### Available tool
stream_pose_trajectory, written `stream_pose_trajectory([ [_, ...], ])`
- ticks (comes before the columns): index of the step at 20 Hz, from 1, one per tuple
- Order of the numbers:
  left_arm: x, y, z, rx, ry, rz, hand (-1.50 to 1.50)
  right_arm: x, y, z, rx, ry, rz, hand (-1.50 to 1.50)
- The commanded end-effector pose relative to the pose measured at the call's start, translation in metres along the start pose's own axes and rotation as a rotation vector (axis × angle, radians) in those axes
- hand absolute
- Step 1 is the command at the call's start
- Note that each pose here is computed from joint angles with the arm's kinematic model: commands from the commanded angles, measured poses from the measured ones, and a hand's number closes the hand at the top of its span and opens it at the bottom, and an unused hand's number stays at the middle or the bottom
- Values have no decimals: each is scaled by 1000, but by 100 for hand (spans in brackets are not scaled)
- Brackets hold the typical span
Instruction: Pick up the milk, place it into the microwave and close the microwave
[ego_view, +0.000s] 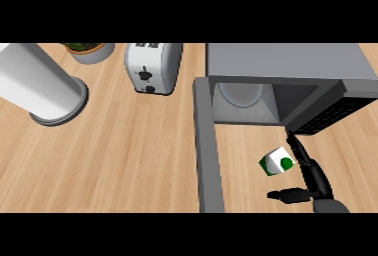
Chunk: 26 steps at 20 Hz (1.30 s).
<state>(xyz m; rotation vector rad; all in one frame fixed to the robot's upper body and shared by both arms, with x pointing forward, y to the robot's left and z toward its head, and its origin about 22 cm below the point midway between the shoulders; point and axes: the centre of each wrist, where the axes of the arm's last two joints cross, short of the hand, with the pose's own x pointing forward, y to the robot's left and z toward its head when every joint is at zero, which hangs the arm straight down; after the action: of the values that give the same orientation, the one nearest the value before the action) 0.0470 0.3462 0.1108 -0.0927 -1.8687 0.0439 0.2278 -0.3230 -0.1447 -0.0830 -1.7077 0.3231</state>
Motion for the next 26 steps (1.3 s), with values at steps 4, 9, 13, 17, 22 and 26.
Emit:
stream_pose_trajectory([
  [4,25,-11,-3,-70,-87,53,-150,-8,-5,-12,31,-23,-88,-150],
  [9,23,-11,-1,-60,-87,50,-150,-9,17,-20,40,-24,-163,150],
  [13,20,-2,0,-73,-69,65,-150,-15,11,-5,82,-52,-137,150],
  [17,21,-1,-6,-76,-89,69,-150,-9,43,-26,93,-114,-139,150],
  [22,29,-3,1,-74,-65,71,-150,-6,36,-33,-6,-117,-181,150],
  [26,19,-9,5,-93,-93,89,-150,2,44,-54,-130,-130,-190,150],
])
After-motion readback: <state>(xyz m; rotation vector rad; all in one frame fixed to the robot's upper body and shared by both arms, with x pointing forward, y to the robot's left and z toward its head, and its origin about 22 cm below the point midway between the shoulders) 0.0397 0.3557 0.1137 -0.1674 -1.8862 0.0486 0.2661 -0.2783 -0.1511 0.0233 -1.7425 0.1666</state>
